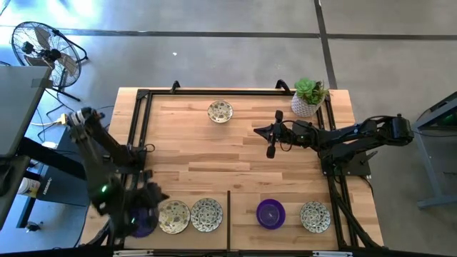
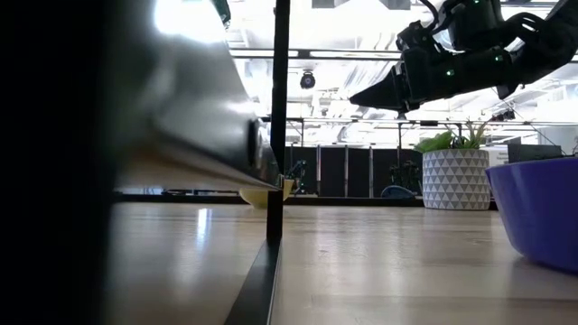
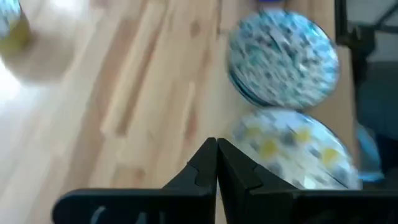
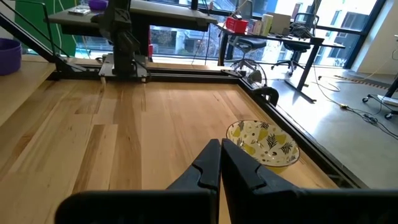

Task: Pick & Place Mini bowls
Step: Stack the violet bowl on top of the other stacked violet bowls on the shelf

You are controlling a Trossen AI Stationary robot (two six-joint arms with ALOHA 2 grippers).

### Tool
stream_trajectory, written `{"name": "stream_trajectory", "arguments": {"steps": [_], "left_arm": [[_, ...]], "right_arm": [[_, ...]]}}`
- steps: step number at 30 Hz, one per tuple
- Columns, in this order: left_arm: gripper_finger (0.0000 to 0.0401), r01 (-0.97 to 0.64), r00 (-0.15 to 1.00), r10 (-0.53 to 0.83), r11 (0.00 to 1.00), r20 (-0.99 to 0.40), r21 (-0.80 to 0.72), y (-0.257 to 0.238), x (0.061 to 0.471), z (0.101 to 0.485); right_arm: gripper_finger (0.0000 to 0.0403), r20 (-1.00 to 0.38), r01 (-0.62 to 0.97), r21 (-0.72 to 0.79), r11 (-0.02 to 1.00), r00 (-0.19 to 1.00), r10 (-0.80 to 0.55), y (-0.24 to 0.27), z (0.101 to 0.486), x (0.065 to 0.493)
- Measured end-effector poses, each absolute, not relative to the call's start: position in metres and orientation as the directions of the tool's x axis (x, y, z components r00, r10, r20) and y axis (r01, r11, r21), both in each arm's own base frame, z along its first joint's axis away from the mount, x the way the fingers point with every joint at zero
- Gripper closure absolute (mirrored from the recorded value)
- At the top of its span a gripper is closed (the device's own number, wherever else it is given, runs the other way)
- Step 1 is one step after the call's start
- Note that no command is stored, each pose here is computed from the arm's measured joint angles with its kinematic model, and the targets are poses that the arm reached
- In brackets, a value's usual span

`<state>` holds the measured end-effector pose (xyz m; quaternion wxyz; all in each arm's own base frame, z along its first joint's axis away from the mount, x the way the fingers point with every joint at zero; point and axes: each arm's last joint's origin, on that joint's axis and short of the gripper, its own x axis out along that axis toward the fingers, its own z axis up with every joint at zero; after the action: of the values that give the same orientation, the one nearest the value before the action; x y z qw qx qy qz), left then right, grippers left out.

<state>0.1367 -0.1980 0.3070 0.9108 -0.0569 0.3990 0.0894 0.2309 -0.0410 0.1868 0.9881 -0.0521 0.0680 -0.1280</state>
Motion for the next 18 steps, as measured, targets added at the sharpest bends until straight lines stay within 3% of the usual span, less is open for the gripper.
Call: {"name": "stream_trajectory", "arguments": {"steps": [7,12,18], "left_arm": [[0.0400,-0.002,0.819,-0.036,0.998,-0.572,-0.066,-0.144,0.165,0.281],[0.0401,0.170,0.906,-0.194,0.981,-0.375,-0.097,-0.102,0.191,0.265],[0.0401,0.183,0.937,-0.191,0.982,-0.292,-0.056,-0.058,0.209,0.249]], "right_arm": [[0.0402,-0.121,0.246,-0.120,0.962,0.958,-0.260,-0.041,0.187,0.231],[0.0402,-0.123,0.244,-0.106,0.964,0.959,-0.257,-0.041,0.187,0.231],[0.0401,-0.160,0.242,-0.101,0.965,0.953,-0.256,-0.041,0.183,0.230]]}}
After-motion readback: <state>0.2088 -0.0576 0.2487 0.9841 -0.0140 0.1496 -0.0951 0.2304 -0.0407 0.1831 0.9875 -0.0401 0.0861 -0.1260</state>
